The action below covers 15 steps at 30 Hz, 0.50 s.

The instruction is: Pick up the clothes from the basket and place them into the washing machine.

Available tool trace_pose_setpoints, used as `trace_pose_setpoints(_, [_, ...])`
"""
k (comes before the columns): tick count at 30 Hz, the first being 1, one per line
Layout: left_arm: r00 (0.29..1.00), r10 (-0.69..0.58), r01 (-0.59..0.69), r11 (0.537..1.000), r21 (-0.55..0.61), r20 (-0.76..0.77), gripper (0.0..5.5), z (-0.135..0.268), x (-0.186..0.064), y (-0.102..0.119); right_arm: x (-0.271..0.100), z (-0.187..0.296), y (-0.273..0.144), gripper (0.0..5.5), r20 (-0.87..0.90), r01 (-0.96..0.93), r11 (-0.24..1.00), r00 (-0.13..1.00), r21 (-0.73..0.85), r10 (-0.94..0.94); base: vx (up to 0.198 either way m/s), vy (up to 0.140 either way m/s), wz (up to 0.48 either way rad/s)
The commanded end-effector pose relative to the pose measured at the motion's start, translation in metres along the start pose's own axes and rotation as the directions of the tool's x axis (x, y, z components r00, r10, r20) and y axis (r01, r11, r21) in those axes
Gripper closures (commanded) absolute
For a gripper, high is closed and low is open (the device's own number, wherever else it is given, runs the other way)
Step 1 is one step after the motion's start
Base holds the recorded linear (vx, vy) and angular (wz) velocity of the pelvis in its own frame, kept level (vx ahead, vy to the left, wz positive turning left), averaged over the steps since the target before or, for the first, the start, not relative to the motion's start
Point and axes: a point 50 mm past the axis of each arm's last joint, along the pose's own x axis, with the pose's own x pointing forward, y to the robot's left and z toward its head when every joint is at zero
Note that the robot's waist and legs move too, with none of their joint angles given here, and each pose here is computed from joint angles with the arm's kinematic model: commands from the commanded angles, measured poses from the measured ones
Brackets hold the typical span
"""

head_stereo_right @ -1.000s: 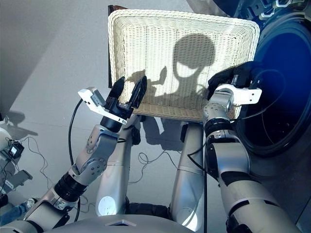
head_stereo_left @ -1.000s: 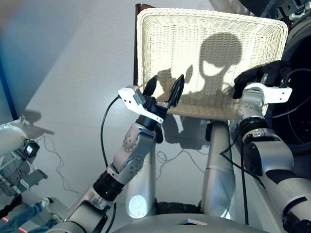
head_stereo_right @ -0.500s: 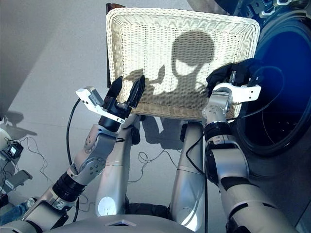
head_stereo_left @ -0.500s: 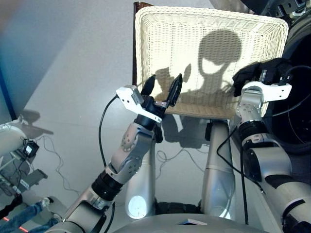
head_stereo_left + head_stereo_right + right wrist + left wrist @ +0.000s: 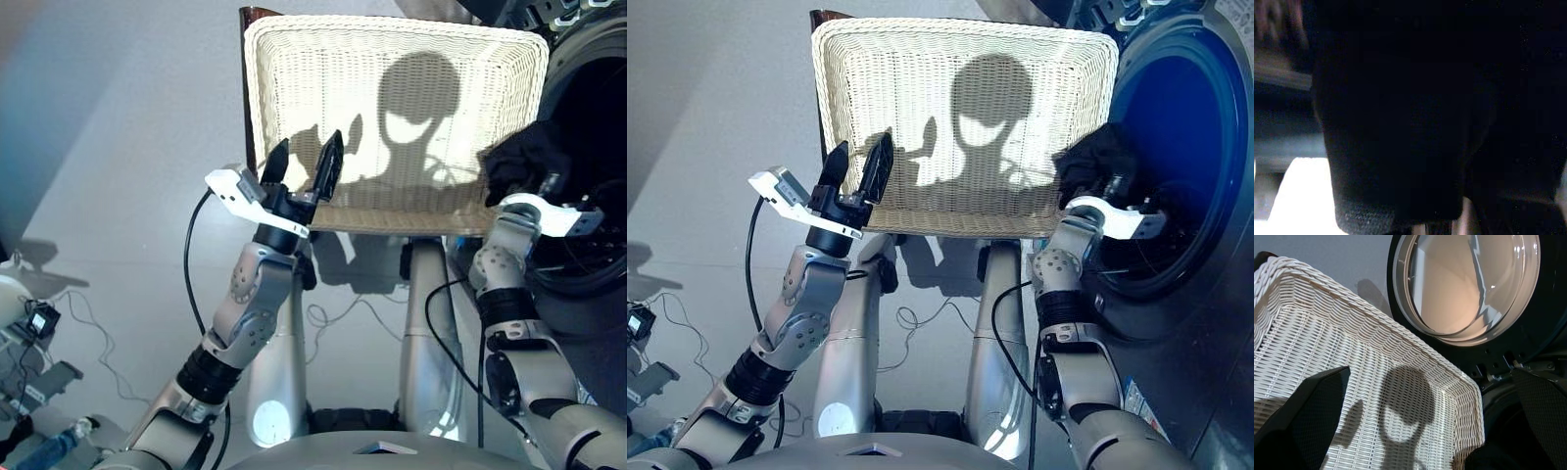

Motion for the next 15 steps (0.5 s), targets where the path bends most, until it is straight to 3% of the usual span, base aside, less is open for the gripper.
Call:
trace_pose_setpoints(1, [0.98, -0.1, 0.09, 0.994, 0.066, 0.174, 0.0, 0.035, -0.001, -0.015, 0.022, 0.047, 0.025, 5.5, 0.248, -0.041, 0.999, 0.968, -0.019, 0.044, 0.0, 0.0, 0.0])
trace_pose_setpoints(8, [0.974, -0.141, 0.123, 0.987, 0.105, 0.176, 0.0, 0.037, -0.001, -0.016, 0.053, 0.095, 0.041, 5.5, 0.398, 0.086, 0.974, 0.917, -0.21, 0.004, 0.0, 0.0, 0.0])
trace_pose_setpoints(15, [0.969, -0.183, 0.169, 0.981, 0.101, 0.163, 0.0, 0.037, -0.002, -0.021, 0.073, 0.117, 0.058, 5.5, 0.408, 0.129, 0.945, 0.913, -0.301, 0.005, 0.0, 0.0, 0.0])
